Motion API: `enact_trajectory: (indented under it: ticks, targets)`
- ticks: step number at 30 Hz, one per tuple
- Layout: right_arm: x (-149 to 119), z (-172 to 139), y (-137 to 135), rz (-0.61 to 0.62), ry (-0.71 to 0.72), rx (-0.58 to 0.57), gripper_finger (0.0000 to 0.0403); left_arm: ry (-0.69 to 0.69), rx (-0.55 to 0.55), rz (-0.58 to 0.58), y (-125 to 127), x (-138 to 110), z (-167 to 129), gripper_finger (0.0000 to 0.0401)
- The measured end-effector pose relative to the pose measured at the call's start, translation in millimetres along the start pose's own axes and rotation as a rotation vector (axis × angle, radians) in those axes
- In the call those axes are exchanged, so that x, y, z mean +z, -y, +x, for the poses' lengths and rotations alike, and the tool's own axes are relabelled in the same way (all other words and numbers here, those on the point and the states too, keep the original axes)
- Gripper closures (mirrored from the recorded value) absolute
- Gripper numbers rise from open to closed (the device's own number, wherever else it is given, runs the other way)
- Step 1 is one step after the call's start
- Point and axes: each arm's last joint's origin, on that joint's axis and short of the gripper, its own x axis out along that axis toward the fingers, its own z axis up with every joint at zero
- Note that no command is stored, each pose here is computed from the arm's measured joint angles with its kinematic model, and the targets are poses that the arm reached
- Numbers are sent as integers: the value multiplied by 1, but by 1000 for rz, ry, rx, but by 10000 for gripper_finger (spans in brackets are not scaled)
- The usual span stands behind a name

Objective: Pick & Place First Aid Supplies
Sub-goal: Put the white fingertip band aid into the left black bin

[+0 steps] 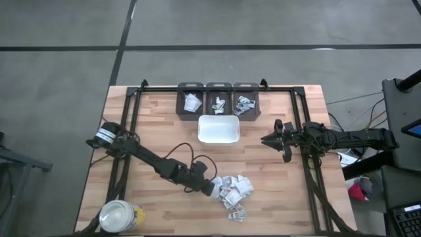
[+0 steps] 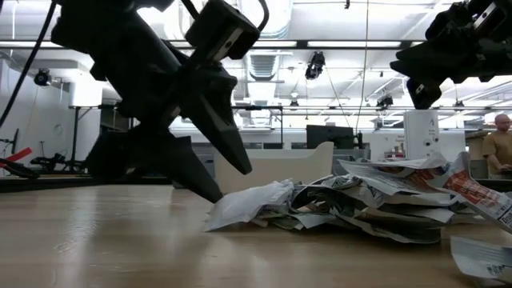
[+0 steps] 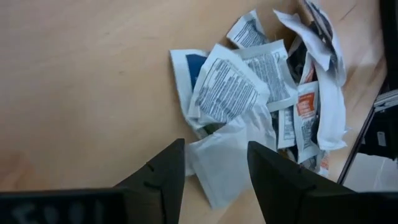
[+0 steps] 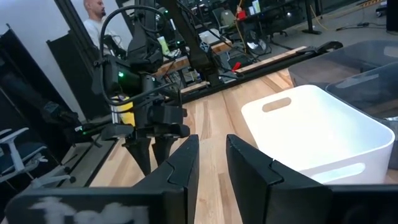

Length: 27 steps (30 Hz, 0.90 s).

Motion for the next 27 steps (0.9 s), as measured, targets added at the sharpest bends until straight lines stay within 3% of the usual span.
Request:
enact_trajectory:
  ticks: [13, 27]
  targets:
    - [0, 0, 0, 0, 0, 0, 326, -20, -13, -11, -1, -2, 9, 249]
    - [0, 0, 0, 0, -1, 0, 317, -19, -15, -4, -1, -1, 9, 357]
